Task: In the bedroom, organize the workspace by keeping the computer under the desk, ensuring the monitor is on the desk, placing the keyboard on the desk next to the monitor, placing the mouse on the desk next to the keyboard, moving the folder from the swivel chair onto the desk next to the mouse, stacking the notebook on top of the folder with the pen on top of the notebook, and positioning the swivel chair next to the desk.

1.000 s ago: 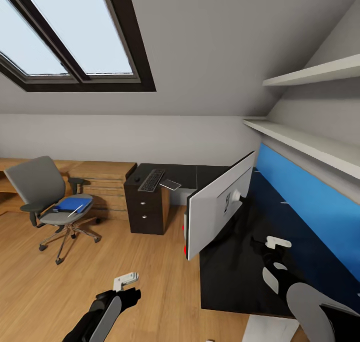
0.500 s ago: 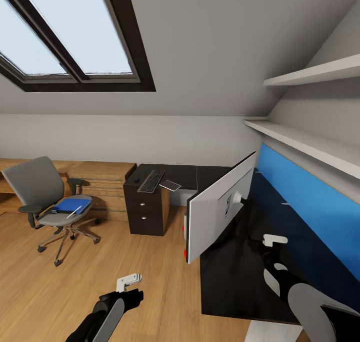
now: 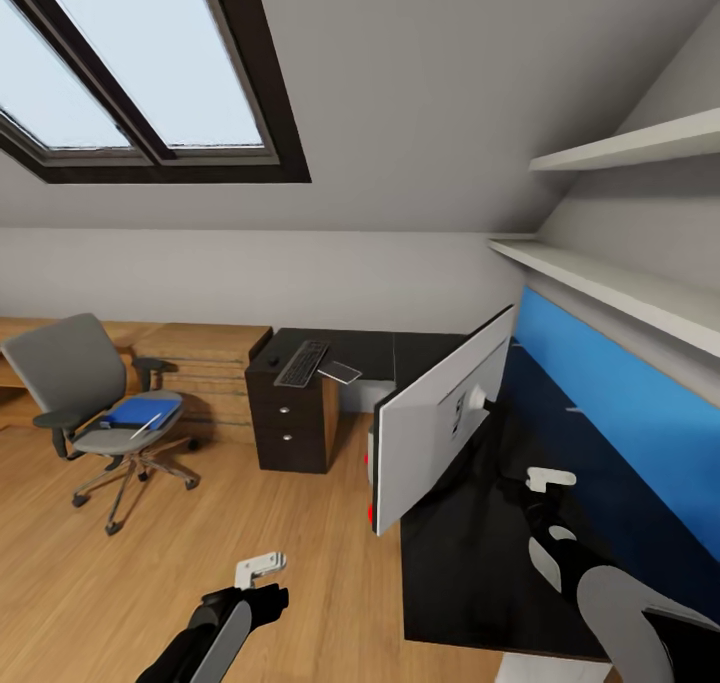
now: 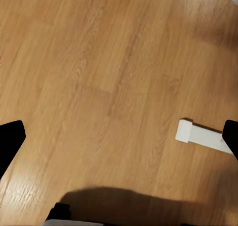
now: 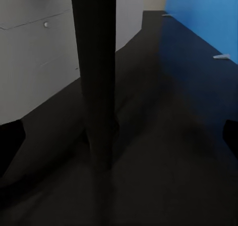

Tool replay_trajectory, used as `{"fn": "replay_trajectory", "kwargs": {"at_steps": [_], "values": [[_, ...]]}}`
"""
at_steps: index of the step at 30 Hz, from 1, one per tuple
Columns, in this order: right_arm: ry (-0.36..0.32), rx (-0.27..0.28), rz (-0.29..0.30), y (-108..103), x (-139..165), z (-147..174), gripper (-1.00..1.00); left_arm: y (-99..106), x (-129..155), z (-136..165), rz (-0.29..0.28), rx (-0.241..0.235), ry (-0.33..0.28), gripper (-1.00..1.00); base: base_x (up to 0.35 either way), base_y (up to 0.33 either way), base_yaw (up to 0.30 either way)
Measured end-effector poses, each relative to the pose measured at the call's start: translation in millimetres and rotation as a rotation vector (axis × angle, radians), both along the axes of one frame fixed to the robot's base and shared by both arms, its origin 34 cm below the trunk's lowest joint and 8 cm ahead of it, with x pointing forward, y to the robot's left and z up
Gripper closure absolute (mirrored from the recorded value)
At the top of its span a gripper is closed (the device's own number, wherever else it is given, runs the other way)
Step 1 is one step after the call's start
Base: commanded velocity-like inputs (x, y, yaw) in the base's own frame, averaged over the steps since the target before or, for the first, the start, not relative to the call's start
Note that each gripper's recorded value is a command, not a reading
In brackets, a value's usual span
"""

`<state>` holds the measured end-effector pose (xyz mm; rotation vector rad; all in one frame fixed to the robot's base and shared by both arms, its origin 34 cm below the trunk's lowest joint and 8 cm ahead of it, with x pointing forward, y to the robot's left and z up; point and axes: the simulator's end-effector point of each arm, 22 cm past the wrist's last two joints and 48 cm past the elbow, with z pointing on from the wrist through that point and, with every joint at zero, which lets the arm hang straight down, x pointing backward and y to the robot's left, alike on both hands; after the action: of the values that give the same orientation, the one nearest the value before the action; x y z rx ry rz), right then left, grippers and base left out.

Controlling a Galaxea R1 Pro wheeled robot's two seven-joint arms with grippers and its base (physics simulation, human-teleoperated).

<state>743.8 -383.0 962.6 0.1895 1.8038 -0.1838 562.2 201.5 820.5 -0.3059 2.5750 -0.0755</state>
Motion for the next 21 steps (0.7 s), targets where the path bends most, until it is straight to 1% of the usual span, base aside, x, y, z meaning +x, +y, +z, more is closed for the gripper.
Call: {"fn": "replay_trajectory", "kwargs": {"at_steps": [5,11,17,21], "values": [[0.000,-0.001,0.000,0.0,0.2,-0.2,-1.00,0.1,-0.2,-0.4,0.000,0.002,0.001,-1.00,0.046,0.000,0.000],[0.000,-0.001,0.000,0.0,0.0,0.0,-1.00,-0.3,-4.0,-4.9,-0.004,0.005,0.013,-1.00,0.190,0.000,0.000],[0.000,-0.001,0.001,0.6,0.3,-0.3,-1.00,-2.7,-6.2,-7.6,-0.015,0.009,0.019,-1.00,0.037,0.000,0.000],[0.000,-0.001,0.000,0.1,-0.1,0.2,-1.00,-4.9,-7.2,-7.8,-0.024,0.013,0.020,-1.00,0.226,0.000,0.000]]}}
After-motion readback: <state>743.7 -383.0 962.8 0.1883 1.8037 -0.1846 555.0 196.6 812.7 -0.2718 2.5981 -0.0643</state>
